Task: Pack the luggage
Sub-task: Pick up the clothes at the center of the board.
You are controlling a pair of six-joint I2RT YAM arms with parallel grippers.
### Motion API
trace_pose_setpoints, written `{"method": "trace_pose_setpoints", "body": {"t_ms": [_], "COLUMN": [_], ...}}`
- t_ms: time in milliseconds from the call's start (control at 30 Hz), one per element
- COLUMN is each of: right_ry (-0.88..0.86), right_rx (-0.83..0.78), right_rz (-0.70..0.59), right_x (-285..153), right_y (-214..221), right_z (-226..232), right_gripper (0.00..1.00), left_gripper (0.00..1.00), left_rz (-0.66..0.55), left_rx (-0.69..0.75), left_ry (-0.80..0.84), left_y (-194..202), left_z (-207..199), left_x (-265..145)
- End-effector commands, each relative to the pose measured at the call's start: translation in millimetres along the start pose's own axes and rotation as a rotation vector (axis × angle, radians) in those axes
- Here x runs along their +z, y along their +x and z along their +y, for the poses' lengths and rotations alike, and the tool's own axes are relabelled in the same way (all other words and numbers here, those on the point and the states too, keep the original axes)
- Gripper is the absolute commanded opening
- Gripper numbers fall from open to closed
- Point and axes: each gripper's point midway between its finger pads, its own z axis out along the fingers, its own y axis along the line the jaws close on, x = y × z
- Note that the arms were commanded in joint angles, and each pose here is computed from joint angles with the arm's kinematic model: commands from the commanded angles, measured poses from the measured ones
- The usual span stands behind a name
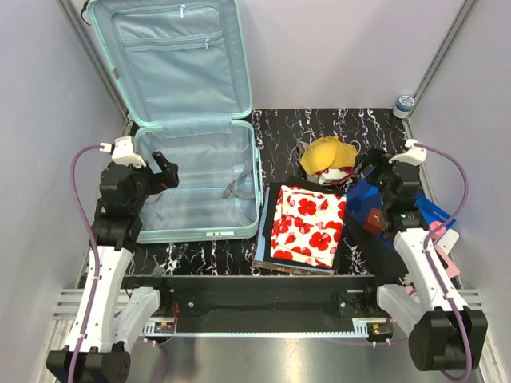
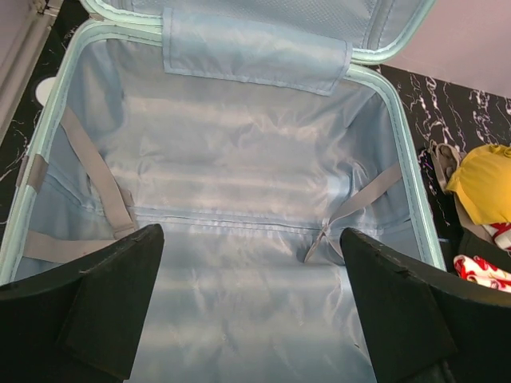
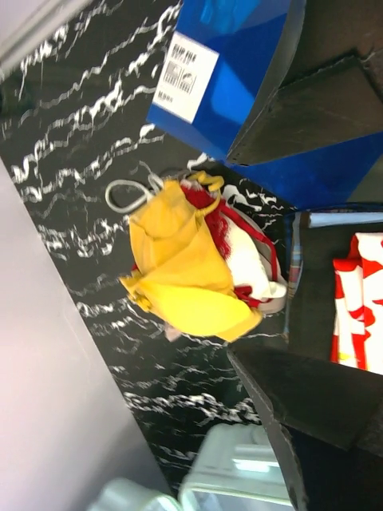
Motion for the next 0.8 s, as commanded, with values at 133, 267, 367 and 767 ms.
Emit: {"method": "trace_pose_setpoints", "body": {"t_ms": [133,267,367,767], "right_ry": [-0.014,-0.177,-0.143,-0.198], "right_rx": [0.139,0.093,0.053,-0.023], "right_rz": [-0.176,-0.261,-0.217,0.208], "right_x": [-20,-44,-37,-12], "right_y": [-46,-49,-49,10], "right_z": [10,28,26,78], "right_gripper": [1.00,1.00,1.00,0.94], "left_gripper": [0.99,0.99,0.99,0.99], "left_rz": [-0.082,-0.089,-0.089,-0.115], "left_rx": [-0.015,0.046,0.104,0.149], "left_ry": [-0.040,0.017,0.003,-0.070], "left_y": [-33,-39,-34,-17], "left_z": [2,-8,-2,19], "left_x": [-8,-10,-8,-2]}}
